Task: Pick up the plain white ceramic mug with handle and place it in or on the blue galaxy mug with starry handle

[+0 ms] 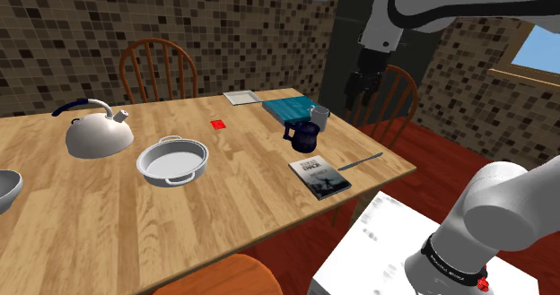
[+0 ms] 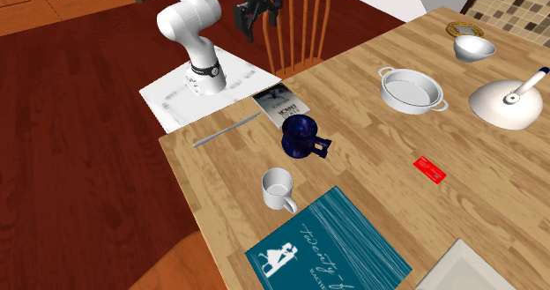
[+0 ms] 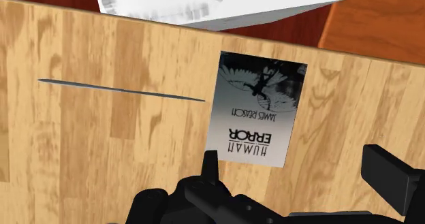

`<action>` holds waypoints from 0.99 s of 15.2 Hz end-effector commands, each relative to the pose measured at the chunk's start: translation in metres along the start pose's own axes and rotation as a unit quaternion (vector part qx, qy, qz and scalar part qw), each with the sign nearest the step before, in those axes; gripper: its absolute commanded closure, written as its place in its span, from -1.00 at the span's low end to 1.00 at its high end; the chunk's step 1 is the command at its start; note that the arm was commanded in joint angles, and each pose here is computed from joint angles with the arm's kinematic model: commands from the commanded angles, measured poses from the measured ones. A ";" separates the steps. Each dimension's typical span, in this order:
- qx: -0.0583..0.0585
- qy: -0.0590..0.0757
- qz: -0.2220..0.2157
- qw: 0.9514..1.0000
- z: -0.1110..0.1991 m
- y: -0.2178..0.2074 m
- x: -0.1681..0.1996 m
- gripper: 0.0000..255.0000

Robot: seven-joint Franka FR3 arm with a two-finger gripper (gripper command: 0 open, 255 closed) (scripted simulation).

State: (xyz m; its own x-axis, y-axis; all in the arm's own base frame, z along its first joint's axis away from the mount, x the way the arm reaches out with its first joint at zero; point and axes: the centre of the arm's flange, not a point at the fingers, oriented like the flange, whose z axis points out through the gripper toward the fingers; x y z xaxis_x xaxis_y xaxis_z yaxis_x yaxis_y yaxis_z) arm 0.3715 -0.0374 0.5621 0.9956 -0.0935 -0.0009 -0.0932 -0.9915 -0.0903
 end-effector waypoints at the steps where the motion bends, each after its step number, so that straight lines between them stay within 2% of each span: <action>1: -0.004 0.002 0.001 1.000 0.011 0.012 0.021 -1.00; 15: -0.025 0.012 0.013 1.000 0.087 0.107 0.153 -1.00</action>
State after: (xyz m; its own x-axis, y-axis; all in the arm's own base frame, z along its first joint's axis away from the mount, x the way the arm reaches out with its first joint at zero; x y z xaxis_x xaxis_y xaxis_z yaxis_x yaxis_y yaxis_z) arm 0.5072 -0.1429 0.4723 0.9926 -0.1200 0.0194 -0.1191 -0.9919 -0.0447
